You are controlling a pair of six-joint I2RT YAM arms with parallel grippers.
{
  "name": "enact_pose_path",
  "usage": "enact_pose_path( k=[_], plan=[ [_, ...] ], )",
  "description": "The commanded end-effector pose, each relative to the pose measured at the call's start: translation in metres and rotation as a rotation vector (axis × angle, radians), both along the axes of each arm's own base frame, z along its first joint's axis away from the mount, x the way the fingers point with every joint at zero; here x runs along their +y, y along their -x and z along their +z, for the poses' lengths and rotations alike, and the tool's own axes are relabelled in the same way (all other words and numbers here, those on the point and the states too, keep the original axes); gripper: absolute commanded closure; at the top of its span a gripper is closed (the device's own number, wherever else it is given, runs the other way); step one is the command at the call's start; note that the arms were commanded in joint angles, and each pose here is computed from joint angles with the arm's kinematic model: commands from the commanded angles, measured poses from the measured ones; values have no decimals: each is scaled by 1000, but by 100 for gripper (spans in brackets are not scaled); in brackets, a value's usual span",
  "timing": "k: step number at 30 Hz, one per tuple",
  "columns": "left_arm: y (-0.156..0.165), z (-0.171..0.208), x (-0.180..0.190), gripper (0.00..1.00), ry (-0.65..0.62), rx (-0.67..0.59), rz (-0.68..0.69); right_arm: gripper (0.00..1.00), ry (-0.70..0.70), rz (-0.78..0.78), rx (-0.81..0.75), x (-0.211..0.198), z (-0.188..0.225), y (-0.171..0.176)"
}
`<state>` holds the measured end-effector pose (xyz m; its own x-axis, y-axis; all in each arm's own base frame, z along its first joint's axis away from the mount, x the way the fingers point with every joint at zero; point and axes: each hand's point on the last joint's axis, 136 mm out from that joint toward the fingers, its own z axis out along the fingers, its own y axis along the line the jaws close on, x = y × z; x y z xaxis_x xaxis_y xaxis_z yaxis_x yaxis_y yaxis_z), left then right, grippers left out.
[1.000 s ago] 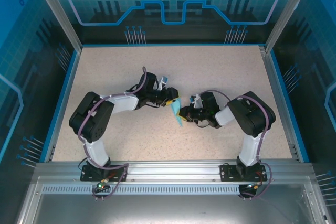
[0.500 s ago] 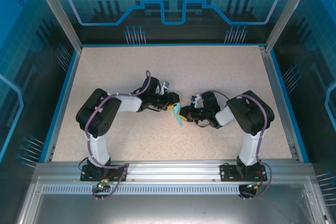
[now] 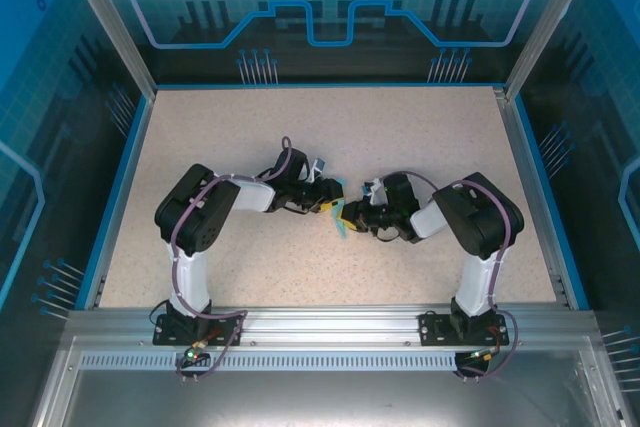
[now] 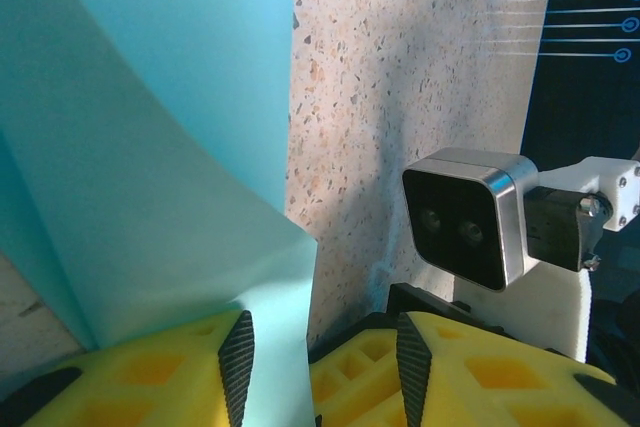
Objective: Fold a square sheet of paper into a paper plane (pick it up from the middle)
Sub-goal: Fold the wing for the fifth time at the center of the table.
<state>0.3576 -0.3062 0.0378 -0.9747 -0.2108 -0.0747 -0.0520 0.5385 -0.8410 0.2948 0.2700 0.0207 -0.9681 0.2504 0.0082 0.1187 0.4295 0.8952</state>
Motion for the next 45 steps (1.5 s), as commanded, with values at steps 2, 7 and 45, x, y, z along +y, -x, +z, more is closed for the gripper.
enact_pose_path(
  k=[2,7,45],
  plan=[
    [5,-11,0,55,-27,18,-21,85,157,-26,103,-17,-36,13],
    [8,-16,3,56,-48,42,-17,88,202,-8,97,-17,-35,17],
    [12,-21,5,59,-77,100,-15,88,380,104,113,-21,-28,46]
  ],
)
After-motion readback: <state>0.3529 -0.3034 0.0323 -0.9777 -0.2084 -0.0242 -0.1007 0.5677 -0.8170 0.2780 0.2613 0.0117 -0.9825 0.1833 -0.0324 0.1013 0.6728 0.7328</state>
